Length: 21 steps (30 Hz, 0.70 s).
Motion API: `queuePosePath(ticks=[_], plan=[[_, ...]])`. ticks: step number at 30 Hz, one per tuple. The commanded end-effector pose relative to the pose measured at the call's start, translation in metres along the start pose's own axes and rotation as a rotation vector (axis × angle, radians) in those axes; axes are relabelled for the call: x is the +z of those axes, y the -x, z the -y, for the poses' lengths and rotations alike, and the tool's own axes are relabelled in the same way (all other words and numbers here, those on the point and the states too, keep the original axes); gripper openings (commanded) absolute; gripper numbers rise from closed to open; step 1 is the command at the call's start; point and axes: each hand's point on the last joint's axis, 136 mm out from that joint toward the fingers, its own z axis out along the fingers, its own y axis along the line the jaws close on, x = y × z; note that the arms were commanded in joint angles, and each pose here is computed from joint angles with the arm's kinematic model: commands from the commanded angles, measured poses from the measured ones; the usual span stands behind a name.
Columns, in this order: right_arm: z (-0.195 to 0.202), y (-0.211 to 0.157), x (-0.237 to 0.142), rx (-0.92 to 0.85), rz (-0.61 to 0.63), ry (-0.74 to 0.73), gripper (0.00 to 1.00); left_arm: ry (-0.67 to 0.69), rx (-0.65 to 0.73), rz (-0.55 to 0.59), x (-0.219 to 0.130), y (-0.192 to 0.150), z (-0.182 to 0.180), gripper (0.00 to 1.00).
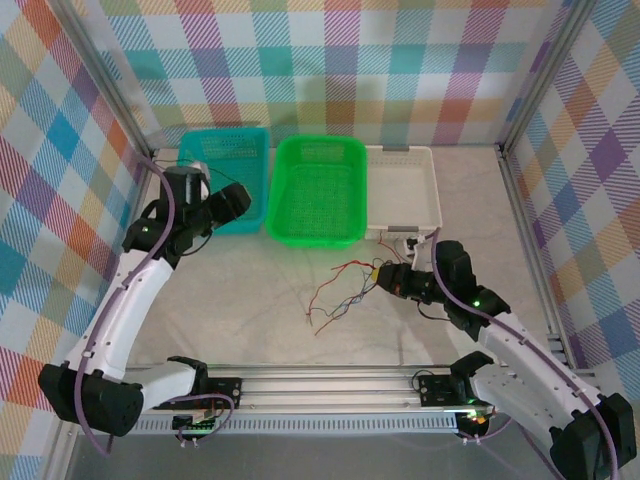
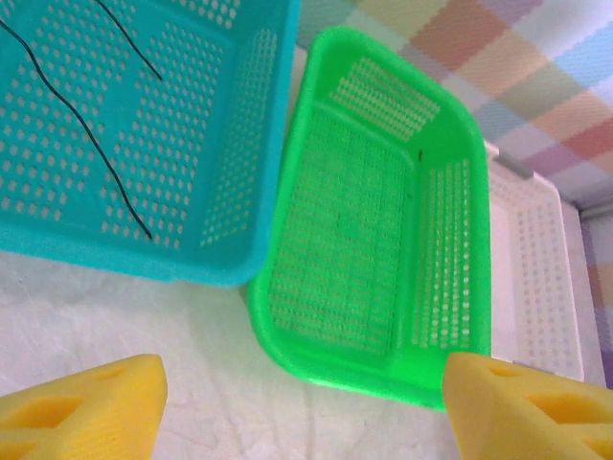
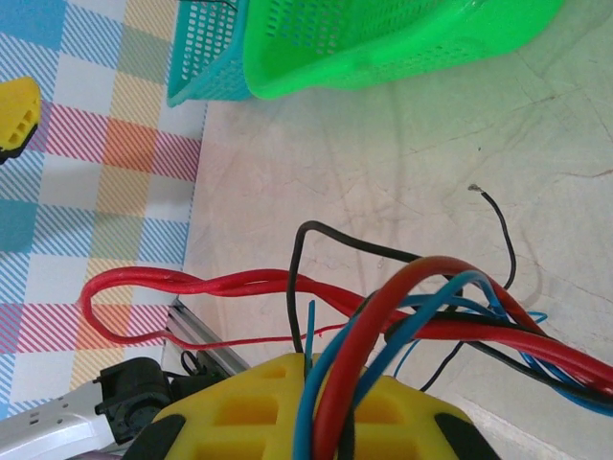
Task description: Untangle the cables
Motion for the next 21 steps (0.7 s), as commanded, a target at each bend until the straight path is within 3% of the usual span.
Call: queuePosePath(ticks=[1,5,11,21], plan=[[-0.021,0.010,-0.003,-0.036,0.026,0.057,0.00,0.002,-0.007,-0.051,0.004,-0.022,-0.003,0.77],[-0.022,0.003,-0.002,-0.053,0.010,0.057,0.00,0.056,-0.015,0.024,-0.003,-0.012,-0.017,0.80],[-0.023,-0.003,0.002,-0.088,-0.012,0.060,0.00,0.099,-0.103,-0.013,0.014,0.007,-0.029,0.81],[-0.028,-0.009,0.003,-0.147,-0.044,0.050,0.00,0.209,-0.337,0.077,0.045,0.075,-0.082,0.83]])
